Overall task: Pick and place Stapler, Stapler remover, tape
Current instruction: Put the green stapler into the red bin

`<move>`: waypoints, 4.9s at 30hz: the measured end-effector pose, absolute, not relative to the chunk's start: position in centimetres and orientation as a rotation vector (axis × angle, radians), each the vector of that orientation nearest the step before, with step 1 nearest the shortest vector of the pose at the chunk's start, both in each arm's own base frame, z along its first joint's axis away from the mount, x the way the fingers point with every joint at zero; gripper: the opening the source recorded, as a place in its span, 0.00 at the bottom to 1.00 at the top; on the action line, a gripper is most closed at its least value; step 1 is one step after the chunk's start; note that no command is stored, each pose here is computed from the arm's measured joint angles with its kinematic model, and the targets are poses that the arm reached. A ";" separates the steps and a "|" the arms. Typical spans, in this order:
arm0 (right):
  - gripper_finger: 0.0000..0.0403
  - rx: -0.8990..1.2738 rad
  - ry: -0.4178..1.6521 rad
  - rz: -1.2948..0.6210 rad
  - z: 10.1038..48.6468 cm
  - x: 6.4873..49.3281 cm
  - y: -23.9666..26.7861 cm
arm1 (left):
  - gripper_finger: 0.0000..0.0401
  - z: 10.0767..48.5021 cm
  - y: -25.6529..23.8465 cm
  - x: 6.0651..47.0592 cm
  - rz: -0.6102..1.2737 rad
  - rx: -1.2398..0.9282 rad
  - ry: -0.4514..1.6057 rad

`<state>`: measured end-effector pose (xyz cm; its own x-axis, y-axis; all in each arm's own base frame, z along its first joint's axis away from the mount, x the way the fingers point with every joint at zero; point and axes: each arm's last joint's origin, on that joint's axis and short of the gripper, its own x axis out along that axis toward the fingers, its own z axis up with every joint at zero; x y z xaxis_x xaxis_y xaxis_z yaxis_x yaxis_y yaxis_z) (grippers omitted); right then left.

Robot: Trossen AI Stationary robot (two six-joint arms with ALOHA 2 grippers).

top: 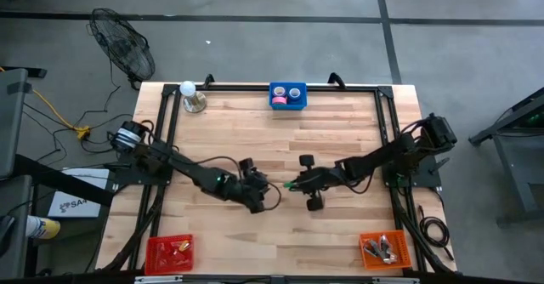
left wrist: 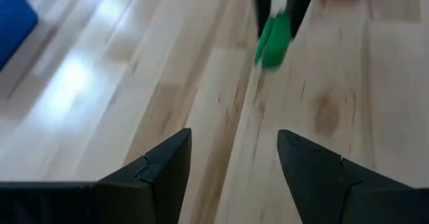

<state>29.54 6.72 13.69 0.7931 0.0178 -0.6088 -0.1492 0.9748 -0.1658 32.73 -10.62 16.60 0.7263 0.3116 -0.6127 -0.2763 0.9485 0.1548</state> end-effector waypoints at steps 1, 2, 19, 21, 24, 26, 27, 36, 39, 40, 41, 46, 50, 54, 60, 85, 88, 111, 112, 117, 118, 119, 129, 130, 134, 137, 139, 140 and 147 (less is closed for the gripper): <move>0.10 -0.210 0.633 0.096 13.8 29.7 6.5 | 0.54 16.7 -10.4 33.0 0.313 0.057 0.671; 0.10 -0.210 0.618 0.105 14.0 29.8 6.3 | 0.54 16.9 -10.2 33.2 0.298 0.056 0.660; 0.10 -0.251 0.521 0.129 14.8 30.8 4.2 | 0.54 18.0 -8.4 34.8 0.215 0.058 0.551; 0.10 -0.258 0.510 0.133 14.9 30.8 4.2 | 0.54 18.0 -8.2 34.9 0.223 0.060 0.546; 0.10 -0.258 0.502 0.133 15.0 30.9 4.2 | 0.54 18.1 -8.2 34.9 0.223 0.062 0.544; 0.10 -0.258 0.500 0.133 15.0 30.9 4.2 | 0.54 18.1 -8.2 34.9 0.228 0.064 0.543; 0.10 -0.258 0.500 0.134 15.0 30.9 4.2 | 0.54 18.1 -8.2 34.9 0.228 0.064 0.543; 0.10 -0.269 0.466 0.135 15.3 31.0 4.2 | 0.43 18.1 -8.2 34.9 0.224 0.062 0.543; 0.10 -0.267 0.466 0.141 15.3 31.0 4.3 | 0.38 18.1 -8.3 34.9 0.224 0.062 0.543; 0.10 -0.267 0.466 0.141 15.3 31.0 4.3 | 0.37 18.1 -8.3 34.9 0.224 0.062 0.543; 0.10 -0.267 0.466 0.141 15.3 31.0 4.3 | 0.36 18.1 -8.3 34.9 0.224 0.062 0.543; 0.10 -0.264 0.466 0.140 15.3 31.0 4.3 | 0.31 18.2 -8.3 35.0 0.222 0.055 0.525; 0.10 -0.264 0.466 0.140 15.3 31.0 4.3 | 0.29 18.3 -8.3 35.1 0.221 0.049 0.512; 0.10 -0.264 0.467 0.140 15.3 31.0 4.3 | 0.29 18.3 -8.4 35.1 0.204 0.046 0.519; 0.10 -0.264 0.467 0.142 15.3 31.0 4.3 | 0.29 18.2 -8.4 35.1 0.198 0.046 0.525; 0.26 -0.222 0.511 0.096 15.0 30.9 4.0 | 0.16 17.9 -8.3 34.8 0.210 0.053 0.564; 0.32 -0.220 0.576 0.063 14.5 30.6 3.9 | 0.16 17.7 -8.2 34.7 0.230 0.064 0.583; 0.39 -0.139 0.877 0.001 12.3 28.6 3.5 | 0.16 20.5 -9.2 33.3 0.324 0.068 1.019; 0.39 -0.133 0.884 -0.003 12.3 28.6 3.5 | 0.16 20.6 -9.5 33.0 0.327 0.068 1.043; 0.39 -0.129 0.894 -0.014 12.2 28.5 3.5 | 0.16 21.2 -11.4 31.1 0.378 0.044 1.156; 0.39 -0.129 0.894 -0.014 12.2 28.5 3.5 | 0.16 21.3 -11.8 30.6 0.396 0.035 1.180; 0.39 -0.129 0.894 -0.014 12.2 28.5 3.5 | 0.16 21.4 -12.3 30.2 0.411 0.023 1.200; 0.39 -0.116 0.892 -0.023 12.2 28.5 3.5 | 0.16 23.0 -17.9 25.4 0.510 -0.200 1.353; 0.39 -0.112 0.892 -0.025 12.2 28.5 3.5 | 0.16 23.2 -18.5 25.1 0.513 -0.237 1.360; 0.39 -0.108 0.890 -0.020 12.2 28.5 3.5 | 0.16 24.1 -20.7 23.7 0.515 -0.397 1.420; 0.39 -0.107 0.885 -0.019 12.2 28.6 3.5 | 0.16 24.8 -22.3 22.7 0.512 -0.534 1.502; 0.39 -0.107 0.886 -0.019 12.2 28.5 3.5 | 0.16 25.3 -23.2 21.9 0.536 -0.626 1.574; 0.39 -0.107 0.886 -0.019 12.2 28.5 3.5 | 0.16 25.4 -23.6 21.5 0.549 -0.669 1.608; 0.39 -0.106 0.865 -0.017 12.4 28.7 3.6 | 0.16 25.7 -26.2 18.8 0.665 -0.829 1.690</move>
<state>28.70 3.55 12.36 0.6487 -0.0583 -0.7588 -0.0278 0.9946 -0.1001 18.76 -26.23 25.68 -0.1691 -0.1936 -0.9664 -0.8002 0.5994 0.0199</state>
